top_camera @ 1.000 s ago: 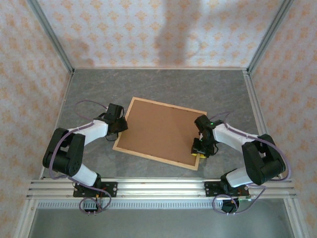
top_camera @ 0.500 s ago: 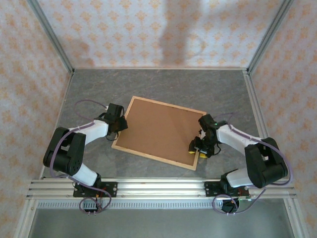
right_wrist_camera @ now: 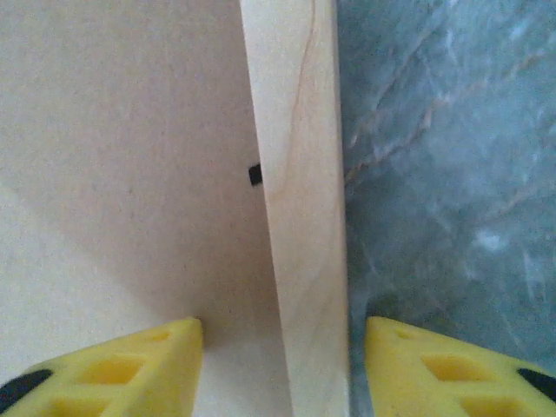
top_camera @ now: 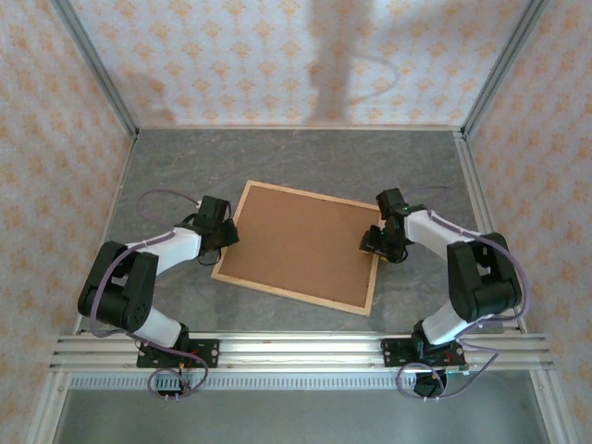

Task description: Put the photo into the frame

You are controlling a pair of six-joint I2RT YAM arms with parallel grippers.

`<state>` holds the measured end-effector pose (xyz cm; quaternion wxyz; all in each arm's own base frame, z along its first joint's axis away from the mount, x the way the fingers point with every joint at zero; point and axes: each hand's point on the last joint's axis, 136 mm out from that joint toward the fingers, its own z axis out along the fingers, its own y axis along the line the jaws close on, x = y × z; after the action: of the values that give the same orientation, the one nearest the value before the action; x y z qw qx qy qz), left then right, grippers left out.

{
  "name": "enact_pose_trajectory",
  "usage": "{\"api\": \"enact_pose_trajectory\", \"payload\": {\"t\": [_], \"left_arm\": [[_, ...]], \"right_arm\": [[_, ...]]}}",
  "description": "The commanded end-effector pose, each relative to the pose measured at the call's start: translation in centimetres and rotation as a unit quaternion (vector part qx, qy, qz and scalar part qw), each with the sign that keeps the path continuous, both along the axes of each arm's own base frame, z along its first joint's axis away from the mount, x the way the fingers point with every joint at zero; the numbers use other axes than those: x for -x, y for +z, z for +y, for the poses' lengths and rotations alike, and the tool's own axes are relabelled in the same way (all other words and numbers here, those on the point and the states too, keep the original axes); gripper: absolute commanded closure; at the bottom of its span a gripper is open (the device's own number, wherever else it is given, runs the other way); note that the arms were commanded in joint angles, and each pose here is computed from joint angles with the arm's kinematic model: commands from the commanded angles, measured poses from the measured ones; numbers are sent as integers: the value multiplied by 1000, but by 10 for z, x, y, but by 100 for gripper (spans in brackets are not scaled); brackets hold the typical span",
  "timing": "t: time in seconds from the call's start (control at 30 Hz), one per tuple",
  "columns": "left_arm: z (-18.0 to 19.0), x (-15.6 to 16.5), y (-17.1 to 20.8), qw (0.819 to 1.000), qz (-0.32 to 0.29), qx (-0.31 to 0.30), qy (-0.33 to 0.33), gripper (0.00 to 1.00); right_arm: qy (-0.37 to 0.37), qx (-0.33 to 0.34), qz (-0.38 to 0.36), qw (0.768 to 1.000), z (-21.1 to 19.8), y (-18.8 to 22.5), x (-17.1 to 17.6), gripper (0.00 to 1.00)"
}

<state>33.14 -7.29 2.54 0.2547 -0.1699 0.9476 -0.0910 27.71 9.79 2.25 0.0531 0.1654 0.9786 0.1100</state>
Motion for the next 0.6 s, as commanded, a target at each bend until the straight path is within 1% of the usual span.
{"api": "enact_pose_trajectory", "payload": {"t": [0.0,0.07,0.17,0.3,0.37,0.43,0.57], "left_arm": [[-6,56,-31,994,104,27,6,88],[-9,57,-22,995,92,37,6,87],[-7,49,0,998,57,36,7,79],[11,29,28,1000,18,-13,18,61],[19,17,36,999,14,-33,14,57],[24,4,39,999,16,-32,19,54],[28,-25,45,999,15,-37,13,53]], "right_arm": [[-4,53,-18,998,-18,-1,-14,52],[0,63,-22,998,-21,-1,-17,57],[9,83,-29,996,-26,0,-24,67],[18,113,-39,993,-35,1,-32,77],[21,122,-42,991,-37,1,-34,81],[25,126,-46,991,-38,2,-36,83],[28,130,-52,990,-39,4,-39,87]]}}
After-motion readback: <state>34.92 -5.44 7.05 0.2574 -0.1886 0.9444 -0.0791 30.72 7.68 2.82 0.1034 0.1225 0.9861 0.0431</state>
